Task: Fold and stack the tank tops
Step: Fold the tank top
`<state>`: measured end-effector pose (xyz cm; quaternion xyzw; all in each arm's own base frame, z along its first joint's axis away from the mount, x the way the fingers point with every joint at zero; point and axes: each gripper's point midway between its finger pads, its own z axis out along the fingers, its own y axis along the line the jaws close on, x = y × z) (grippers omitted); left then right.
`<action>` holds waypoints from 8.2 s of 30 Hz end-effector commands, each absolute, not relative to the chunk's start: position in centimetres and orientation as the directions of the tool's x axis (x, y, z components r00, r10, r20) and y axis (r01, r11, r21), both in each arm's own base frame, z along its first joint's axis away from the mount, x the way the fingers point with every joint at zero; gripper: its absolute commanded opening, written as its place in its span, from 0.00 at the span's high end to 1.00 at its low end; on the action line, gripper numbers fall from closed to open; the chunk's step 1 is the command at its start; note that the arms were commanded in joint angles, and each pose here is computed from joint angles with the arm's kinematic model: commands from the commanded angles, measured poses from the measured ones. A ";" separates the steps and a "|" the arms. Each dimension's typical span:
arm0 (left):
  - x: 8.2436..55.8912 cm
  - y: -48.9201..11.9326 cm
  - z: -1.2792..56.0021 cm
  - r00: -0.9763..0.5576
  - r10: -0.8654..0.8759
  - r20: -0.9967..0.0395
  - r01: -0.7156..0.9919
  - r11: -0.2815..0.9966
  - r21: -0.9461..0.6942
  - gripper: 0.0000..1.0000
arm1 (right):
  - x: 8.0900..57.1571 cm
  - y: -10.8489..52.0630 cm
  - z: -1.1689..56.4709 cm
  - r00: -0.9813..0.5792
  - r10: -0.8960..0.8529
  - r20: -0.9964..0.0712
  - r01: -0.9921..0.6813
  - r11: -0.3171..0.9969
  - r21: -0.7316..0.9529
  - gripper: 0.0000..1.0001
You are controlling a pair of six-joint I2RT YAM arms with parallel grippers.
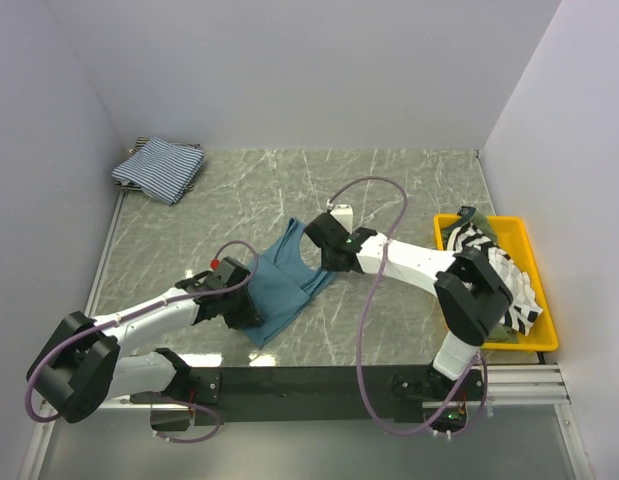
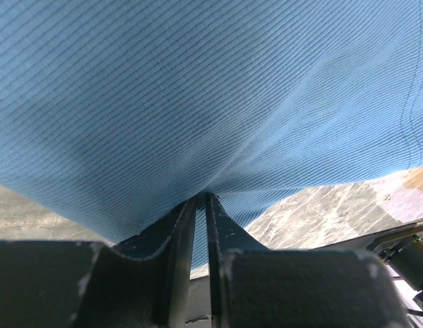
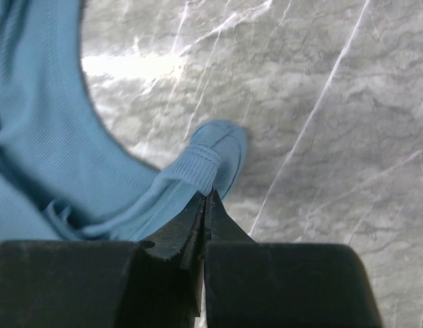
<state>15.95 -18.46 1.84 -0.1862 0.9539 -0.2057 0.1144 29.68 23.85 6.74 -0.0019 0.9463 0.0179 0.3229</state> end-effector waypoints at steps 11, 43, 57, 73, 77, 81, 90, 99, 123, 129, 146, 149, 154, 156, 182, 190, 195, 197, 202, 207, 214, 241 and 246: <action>13.5 -16.5 0.4 -0.923 -0.369 -0.109 -0.311 0.882 -0.355 0.81 | 32.8 24.4 5.0 -0.829 -0.040 -0.558 -0.024 0.999 -0.036 0.83; 20.8 -27.6 10.2 -0.820 0.107 -0.563 0.247 0.952 -0.179 0.47 | 27.6 25.6 9.5 -0.784 0.240 -0.572 -0.031 0.906 0.422 0.61; 21.4 -29.6 7.9 -0.780 0.242 -0.578 0.318 0.948 -0.033 0.46 | 26.2 24.3 9.4 -0.771 0.370 -0.519 0.018 0.827 0.562 0.61; 22.3 -28.1 6.7 -0.776 0.217 -0.592 0.239 0.970 0.043 0.86 | 25.1 27.5 8.9 -0.811 0.369 -0.454 -0.031 0.748 0.663 0.68; 22.6 -27.2 7.6 -0.764 0.184 -0.619 0.193 0.980 0.054 0.93 | 24.8 29.2 8.7 -0.826 0.343 -0.447 -0.059 0.735 0.675 0.75; 22.6 -26.0 7.9 -0.766 0.154 -0.625 0.148 0.987 0.062 0.97 | 24.3 30.4 7.8 -0.845 0.317 -0.430 -0.067 0.735 0.674 0.84; 22.2 -23.9 9.0 -0.767 0.073 -0.638 0.086 0.996 0.011 0.98 | 23.0 32.4 6.9 -0.869 0.272 -0.413 -0.089 0.735 0.672 0.92; 21.8 -22.8 9.4 -0.773 0.036 -0.633 0.063 0.998 -0.020 0.98 | 21.5 33.4 6.7 -0.879 0.253 -0.404 -0.103 0.727 0.679 0.94; 21.8 -21.3 9.3 -0.794 -0.054 -0.605 0.016 0.994 -0.110 0.96 | 21.2 33.9 5.4 -0.885 0.232 -0.404 -0.111 0.737 0.667 0.80; 22.0 -21.0 9.1 -0.802 -0.082 -0.592 0.006 0.989 -0.145 0.96 | 21.8 33.6 5.9 -0.860 0.212 -0.465 -0.161 0.751 0.640 0.72; 22.0 -20.7 8.9 -0.810 -0.103 -0.578 -0.002 0.985 -0.172 0.96 | 21.6 32.9 6.0 -0.847 0.155 -0.508 -0.196 0.798 0.570 0.61; 22.0 -20.7 8.9 -0.810 -0.101 -0.577 -0.001 0.985 -0.171 0.97 | 21.7 32.8 5.9 -0.844 0.145 -0.517 -0.199 0.809 0.553 0.60; 22.0 -20.7 8.9 -0.810 -0.101 -0.578 -0.001 0.985 -0.171 0.97 | 21.9 33.1 5.5 -0.848 0.140 -0.511 -0.192 0.818 0.542 0.60; 22.0 -20.7 8.9 -0.810 -0.103 -0.578 -0.001 0.985 -0.174 0.97 | 22.0 33.3 5.6 -0.847 0.147 -0.511 -0.189 0.815 0.548 0.61; 21.9 -20.7 8.9 -0.811 -0.106 -0.575 0.002 0.983 -0.185 0.97 | 22.9 33.5 5.8 -0.841 0.135 -0.524 -0.186 0.837 0.514 0.65; 21.9 -20.7 8.8 -0.811 -0.111 -0.574 -0.001 0.982 -0.189 0.97 | 22.2 32.6 6.7 -0.829 0.145 -0.541 -0.202 0.823 0.530 0.64; 21.9 -20.8 8.8 -0.811 -0.112 -0.574 0.000 0.982 -0.191 0.97 | 21.4 32.4 6.7 -0.820 0.142 -0.554 -0.239 0.795 0.558 0.59; 22.0 -20.8 8.9 -0.810 -0.116 -0.574 -0.001 0.981 -0.196 0.97 | 21.2 32.9 6.5 -0.828 0.119 -0.548 -0.259 0.786 0.561 0.59; 21.9 -20.8 8.8 -0.812 -0.123 -0.571 -0.007 0.980 -0.201 0.97 | 20.7 34.0 5.9 -0.838 0.083 -0.539 -0.281 0.782 0.556 0.59; 21.9 -20.6 8.8 -0.812 -0.125 -0.569 -0.008 0.979 -0.203 0.97 | 20.7 34.3 5.4 -0.841 0.076 -0.536 -0.281 0.785 0.552 0.69; 21.9 -20.6 8.8 -0.813 -0.130 -0.568 -0.010 0.978 -0.208 0.97 | 21.1 34.8 4.8 -0.850 0.068 -0.522 -0.269 0.797 0.541 0.78; 20.3 -26.8 10.6 -0.834 -0.123 -0.538 0.191 0.850 -0.491 0.59 | 24.9 30.8 6.9 -0.797 0.310 -0.519 -0.048 0.823 0.566 0.66; 20.5 -27.0 11.7 -0.824 -0.173 -0.540 0.173 0.830 -0.530 0.48 | 26.3 27.2 11.3 -0.692 0.420 -0.587 -0.022 0.800 0.599 0.64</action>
